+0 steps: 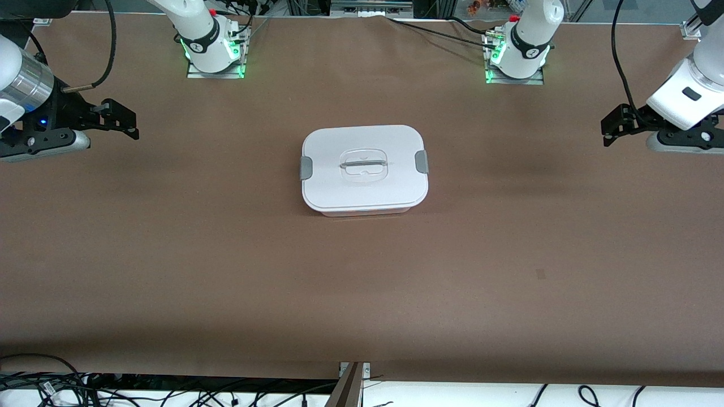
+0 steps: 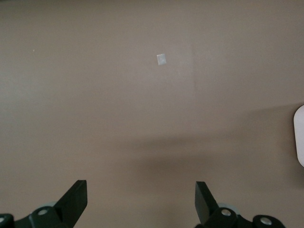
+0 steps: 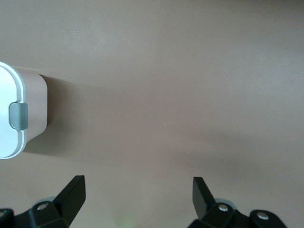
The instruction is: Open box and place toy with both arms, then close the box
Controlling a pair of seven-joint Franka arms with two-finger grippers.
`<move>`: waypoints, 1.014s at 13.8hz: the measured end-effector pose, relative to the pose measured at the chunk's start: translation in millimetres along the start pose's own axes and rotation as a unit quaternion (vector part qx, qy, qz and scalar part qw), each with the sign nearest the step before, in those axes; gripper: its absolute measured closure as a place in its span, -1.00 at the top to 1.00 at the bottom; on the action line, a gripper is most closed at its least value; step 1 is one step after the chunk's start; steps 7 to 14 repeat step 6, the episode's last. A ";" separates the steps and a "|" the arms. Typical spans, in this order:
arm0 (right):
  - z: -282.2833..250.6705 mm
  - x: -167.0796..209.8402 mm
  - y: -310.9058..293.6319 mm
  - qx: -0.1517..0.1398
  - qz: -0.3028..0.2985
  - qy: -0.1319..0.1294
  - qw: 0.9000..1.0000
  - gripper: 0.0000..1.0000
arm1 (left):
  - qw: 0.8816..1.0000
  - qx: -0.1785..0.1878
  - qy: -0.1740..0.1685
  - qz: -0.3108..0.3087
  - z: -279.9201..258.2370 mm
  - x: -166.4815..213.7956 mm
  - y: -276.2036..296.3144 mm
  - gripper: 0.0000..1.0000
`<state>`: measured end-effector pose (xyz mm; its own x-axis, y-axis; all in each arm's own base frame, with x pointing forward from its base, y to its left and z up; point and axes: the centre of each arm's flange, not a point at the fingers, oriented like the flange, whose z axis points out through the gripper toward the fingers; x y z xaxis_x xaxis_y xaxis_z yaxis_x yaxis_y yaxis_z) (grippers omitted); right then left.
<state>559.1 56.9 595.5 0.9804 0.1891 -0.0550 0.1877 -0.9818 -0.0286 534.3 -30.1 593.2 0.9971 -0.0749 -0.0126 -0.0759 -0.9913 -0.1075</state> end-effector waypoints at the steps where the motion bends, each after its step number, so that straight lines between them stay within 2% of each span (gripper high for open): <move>1: 0.0 0.0 0.0 0.000 0.000 0.000 1.000 1.00 | 1.000 -0.006 -0.001 -0.007 1.3 -3.8 0.7 1.00; 14: 0.0 0.0 0.1 0.000 0.000 0.000 1.000 1.00 | 1.000 -0.014 0.001 -0.008 1.9 -4.5 4.4 1.00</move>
